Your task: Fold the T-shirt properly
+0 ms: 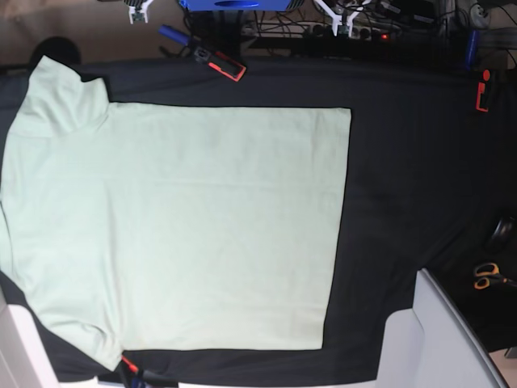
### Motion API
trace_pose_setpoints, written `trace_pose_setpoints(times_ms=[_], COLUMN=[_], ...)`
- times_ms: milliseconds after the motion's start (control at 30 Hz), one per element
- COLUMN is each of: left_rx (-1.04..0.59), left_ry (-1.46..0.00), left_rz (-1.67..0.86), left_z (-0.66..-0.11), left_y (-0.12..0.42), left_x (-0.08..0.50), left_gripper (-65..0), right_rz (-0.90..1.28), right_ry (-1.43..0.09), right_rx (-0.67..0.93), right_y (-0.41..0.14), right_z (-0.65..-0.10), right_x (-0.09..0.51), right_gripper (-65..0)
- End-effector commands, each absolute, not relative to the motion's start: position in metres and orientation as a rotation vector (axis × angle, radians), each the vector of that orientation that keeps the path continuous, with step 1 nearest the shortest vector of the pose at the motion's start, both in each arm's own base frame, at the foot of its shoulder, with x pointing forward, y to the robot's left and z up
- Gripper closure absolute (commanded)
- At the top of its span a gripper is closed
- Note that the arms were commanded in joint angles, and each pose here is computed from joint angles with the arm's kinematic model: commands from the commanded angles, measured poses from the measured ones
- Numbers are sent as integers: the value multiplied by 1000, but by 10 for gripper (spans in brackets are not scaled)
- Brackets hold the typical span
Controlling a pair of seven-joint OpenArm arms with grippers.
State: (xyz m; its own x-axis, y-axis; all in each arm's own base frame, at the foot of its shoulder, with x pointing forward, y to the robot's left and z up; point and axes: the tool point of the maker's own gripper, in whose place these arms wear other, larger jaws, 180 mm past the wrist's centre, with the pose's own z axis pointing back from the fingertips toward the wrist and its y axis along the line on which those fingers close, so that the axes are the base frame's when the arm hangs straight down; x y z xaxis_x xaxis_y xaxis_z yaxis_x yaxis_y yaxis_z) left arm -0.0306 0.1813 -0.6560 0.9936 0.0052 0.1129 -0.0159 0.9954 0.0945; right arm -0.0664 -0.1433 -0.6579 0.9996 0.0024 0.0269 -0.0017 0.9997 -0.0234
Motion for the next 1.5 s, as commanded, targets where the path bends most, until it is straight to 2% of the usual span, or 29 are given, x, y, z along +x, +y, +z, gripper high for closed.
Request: trace_pose_setpoints(times_ms=[0, 33, 100, 133, 200, 300, 500, 633, 833, 1033, 1300, 1467], left_rx=[105, 106, 110, 111, 115, 140, 177, 187, 193, 236, 343, 346], left_ry=[-127, -136, -155, -165, -182, -228, -378, -491, -649, -784, -977, -1028], left_rz=[11, 10, 7, 6, 2, -16, -57, -78, -110, -127, -123, -116], left_z=[-655, -654, -652, -651, -648, -638, -607, -581, -532, -478, -407, -396], left_y=[185, 185, 186, 187, 188, 203, 220, 220, 214, 224, 253, 251], left_x=[-29, -28, -25, -22, -22, -19, 8, 36, 65, 87, 132, 148], left_gripper=[0, 0, 0, 0, 0, 0, 0, 0, 0, 0, 0, -2], right_rz=[0, 1, 3, 2, -37, -132, -228, -173, -269, -110, -73, -174], right_ry=[-31, -34, -28, -25, 6, -34, -197, -273, -321, -344, -536, -686], right_rx=[-41, -42, -51, -61, -86, -155, -307, -279, -334, -270, -211, -204], right_y=[-153, -153, -159, -165, -178, -213, -283, -292, -319, -313, -329, -342], right_z=[-656, -656, -655, -655, -652, -642, -595, -560, -494, -453, -421, -400], right_x=[-70, -70, -74, -75, -90, -95, -66, -25, 13, 44, 103, 137], right_gripper=[0, 0, -74, -75, -71, 0, 0, 0, 0, 0, 0, -3])
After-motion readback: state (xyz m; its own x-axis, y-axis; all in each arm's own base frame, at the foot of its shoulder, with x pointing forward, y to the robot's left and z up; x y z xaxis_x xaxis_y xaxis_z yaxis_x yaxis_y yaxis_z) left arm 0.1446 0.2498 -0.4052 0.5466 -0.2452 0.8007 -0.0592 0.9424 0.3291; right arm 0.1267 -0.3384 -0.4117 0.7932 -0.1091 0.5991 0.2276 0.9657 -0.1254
